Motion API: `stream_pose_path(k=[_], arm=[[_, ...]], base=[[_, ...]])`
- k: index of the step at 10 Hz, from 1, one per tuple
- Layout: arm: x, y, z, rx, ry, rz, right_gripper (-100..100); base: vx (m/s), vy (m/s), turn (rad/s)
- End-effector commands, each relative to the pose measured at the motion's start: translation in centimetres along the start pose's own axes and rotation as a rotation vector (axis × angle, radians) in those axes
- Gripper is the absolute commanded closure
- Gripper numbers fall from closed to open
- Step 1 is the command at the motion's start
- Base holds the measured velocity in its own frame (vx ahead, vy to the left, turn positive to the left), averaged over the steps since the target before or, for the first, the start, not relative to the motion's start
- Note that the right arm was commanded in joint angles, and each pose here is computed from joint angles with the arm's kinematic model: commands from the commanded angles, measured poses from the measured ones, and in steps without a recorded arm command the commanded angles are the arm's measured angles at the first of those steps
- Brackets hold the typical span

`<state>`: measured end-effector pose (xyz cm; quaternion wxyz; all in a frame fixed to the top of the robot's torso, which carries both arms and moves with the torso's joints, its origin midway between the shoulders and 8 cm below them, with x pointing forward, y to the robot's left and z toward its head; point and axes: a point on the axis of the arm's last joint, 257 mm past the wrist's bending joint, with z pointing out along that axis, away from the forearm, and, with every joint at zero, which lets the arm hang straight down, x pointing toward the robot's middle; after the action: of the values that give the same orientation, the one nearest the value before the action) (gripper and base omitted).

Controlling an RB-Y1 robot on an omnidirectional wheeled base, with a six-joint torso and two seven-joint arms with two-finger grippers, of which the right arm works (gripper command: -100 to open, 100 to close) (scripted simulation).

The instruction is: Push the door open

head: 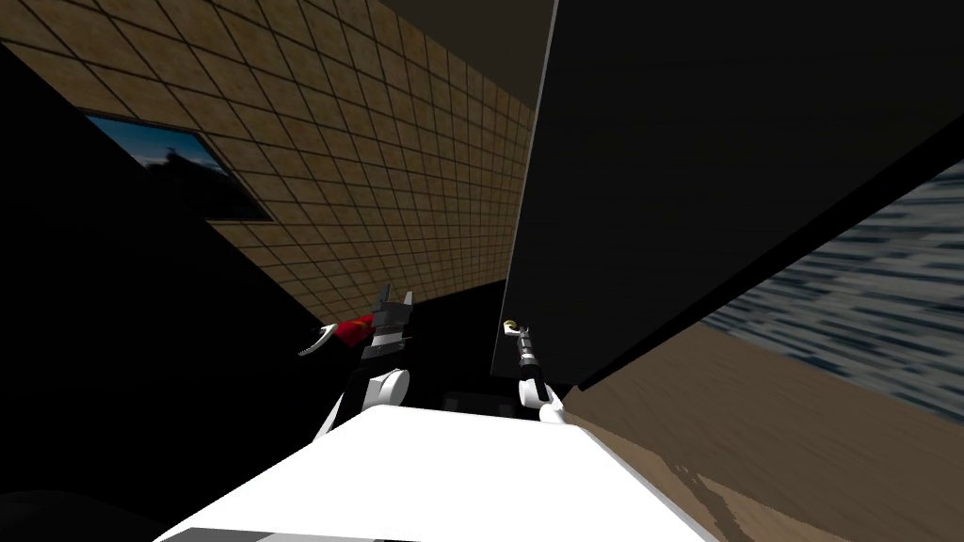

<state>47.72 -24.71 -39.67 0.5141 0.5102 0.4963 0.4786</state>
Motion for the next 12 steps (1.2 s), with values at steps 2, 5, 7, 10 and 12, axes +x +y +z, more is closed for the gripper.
stream_pose_path(k=[2, 5, 7, 10, 12], arm=[[-2.3, 0.6, 0.44, -0.015, -0.036, -0.015, 100], [-3.8, 0.1, 0.16, -0.003, -0.061, -0.022, 100], [-5.2, 0.7, 0.38, -0.017, -0.089, -0.026, 100], [-7.3, 0.8, 0.22, -0.018, -0.133, -0.029, 100], [-8.6, 0.8, 0.07, -0.018, -0.164, -0.027, 100]], base=[[0.200, 0.072, -0.041], [0.164, 0.063, -0.033], [0.089, 0.024, -0.021], [0.206, 0.077, -0.078], [0.222, 0.079, -0.055]])
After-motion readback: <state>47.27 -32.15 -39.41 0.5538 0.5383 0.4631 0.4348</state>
